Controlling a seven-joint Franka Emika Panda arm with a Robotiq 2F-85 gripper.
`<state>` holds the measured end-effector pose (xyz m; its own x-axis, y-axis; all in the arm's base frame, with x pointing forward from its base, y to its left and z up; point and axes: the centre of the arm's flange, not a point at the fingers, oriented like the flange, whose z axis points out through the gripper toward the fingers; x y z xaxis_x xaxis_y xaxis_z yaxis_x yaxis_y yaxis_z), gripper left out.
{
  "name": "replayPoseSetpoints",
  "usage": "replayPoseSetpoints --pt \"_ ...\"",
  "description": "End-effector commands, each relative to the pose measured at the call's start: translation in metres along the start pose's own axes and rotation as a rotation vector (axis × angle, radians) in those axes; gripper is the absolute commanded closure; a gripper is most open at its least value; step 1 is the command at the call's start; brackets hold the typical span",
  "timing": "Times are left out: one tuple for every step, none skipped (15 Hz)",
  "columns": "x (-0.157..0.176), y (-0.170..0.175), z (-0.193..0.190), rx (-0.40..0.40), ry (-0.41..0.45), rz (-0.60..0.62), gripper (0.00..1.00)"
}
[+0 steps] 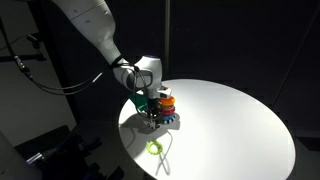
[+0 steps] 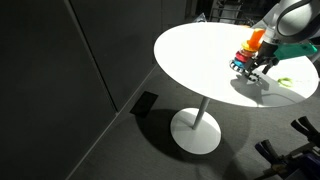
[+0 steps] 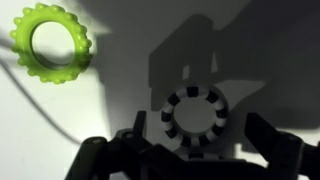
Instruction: Pick up the black and white ring and put it on the ring holder
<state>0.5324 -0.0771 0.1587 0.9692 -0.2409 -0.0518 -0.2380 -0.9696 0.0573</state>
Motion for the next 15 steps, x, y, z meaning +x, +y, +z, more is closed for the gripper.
replayPoseSetpoints --pt "0.006 -0.005 0.002 -0.028 0.028 0.013 0.00" --pt "0.006 -0.006 0.003 -0.031 0.031 0.015 0.00" --pt "0.006 -0.006 0.004 -0.033 0.033 0.016 0.00" --pt "0.005 -0.006 0.005 -0.036 0.035 0.016 0.00" --pt "0.005 -0.006 0.006 -0.039 0.036 0.016 0.00" --pt "0.005 -0.007 0.006 -0.041 0.038 0.019 0.00" --pt "0.005 -0.006 0.007 -0.042 0.039 0.021 0.00" --pt "0.005 -0.006 0.008 -0.042 0.039 0.023 0.00" --pt "0.005 -0.005 0.008 -0.041 0.039 0.025 0.00" --pt "0.005 -0.004 0.010 -0.040 0.039 0.028 0.00" --pt "0.005 -0.003 0.011 -0.038 0.037 0.030 0.00" --pt "0.004 -0.002 0.012 -0.037 0.034 0.034 0.00" --pt "0.004 -0.001 0.014 -0.035 0.030 0.037 0.00" --pt "0.004 0.000 0.015 -0.033 0.025 0.042 0.00" --pt "0.004 0.000 0.016 -0.031 0.022 0.046 0.00"
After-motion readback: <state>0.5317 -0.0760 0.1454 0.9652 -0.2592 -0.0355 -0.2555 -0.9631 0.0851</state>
